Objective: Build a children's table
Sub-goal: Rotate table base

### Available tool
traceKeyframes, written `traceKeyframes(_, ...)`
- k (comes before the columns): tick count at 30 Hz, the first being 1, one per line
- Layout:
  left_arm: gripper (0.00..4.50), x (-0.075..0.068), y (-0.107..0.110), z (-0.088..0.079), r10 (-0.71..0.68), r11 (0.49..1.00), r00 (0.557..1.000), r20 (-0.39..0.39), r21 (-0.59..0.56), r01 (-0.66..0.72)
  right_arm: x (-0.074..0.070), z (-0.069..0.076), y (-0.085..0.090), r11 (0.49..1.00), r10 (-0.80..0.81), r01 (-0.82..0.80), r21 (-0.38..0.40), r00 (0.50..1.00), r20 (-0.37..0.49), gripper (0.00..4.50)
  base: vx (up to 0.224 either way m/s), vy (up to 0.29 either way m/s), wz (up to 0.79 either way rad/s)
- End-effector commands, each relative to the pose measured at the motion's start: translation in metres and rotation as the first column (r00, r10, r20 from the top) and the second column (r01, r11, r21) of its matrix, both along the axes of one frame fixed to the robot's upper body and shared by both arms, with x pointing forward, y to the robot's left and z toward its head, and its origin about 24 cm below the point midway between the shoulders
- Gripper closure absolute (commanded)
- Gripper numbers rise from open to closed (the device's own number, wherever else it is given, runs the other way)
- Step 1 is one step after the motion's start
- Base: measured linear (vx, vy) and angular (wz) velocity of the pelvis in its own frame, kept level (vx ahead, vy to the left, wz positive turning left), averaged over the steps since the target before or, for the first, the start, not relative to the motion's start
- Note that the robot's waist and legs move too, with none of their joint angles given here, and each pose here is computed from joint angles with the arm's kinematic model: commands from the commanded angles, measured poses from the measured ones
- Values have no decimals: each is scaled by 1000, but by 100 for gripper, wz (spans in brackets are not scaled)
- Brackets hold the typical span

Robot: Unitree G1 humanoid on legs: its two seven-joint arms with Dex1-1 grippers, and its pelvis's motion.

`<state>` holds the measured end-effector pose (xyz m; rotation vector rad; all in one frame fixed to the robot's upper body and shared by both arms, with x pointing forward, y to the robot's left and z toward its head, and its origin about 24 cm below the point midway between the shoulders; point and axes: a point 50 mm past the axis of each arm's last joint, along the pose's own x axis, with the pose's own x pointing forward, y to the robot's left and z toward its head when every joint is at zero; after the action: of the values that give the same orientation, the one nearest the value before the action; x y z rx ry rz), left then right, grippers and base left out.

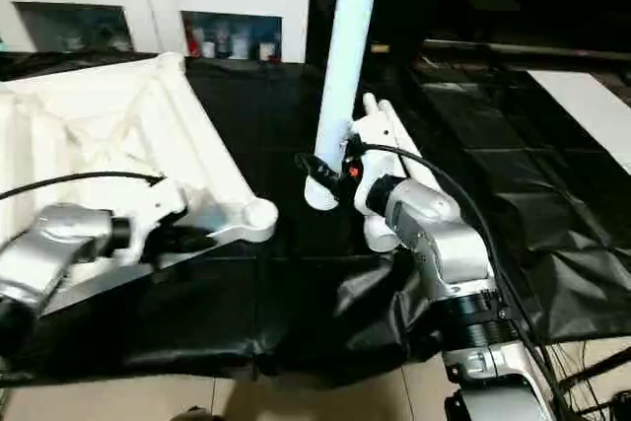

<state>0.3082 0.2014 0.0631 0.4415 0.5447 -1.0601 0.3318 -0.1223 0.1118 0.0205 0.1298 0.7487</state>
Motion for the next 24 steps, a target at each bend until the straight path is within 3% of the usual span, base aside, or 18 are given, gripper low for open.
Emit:
traceKeyframes(1, 449, -7, 5, -10, 5, 999, 998, -57, 40, -3, 1, 7, -1, 1000, 7, -7, -9, 999, 37, 262, 0, 0, 0)
traceKeyframes(7, 450, -6, 3, -6, 10, 1000, 1000, 1, 3, -10, 2, 7, 1, 1000, 20, -20, -5, 999, 40, 262, 0, 0, 0)
traceKeyframes(11, 450, -8, -6, -5, -9, 998, 999, 46, -65, 12, 1, 9, 5, 997, 45, -46, 63, 999, 14, 262, 0, 0, 0)
traceKeyframes(18, 450, -25, -32, -22, -87, 992, 996, -14, -94, 86, -10, 3, 18, 970, 218, -204, 134, 971, -95, 263, 0, 0, 0)
traceKeyframes(24, 450, -27, -51, -28, -118, 988, 993, -26, -104, 114, -9, -2, 25, 966, 254, -246, 84, 960, -118, 263, 0, 0, 0)
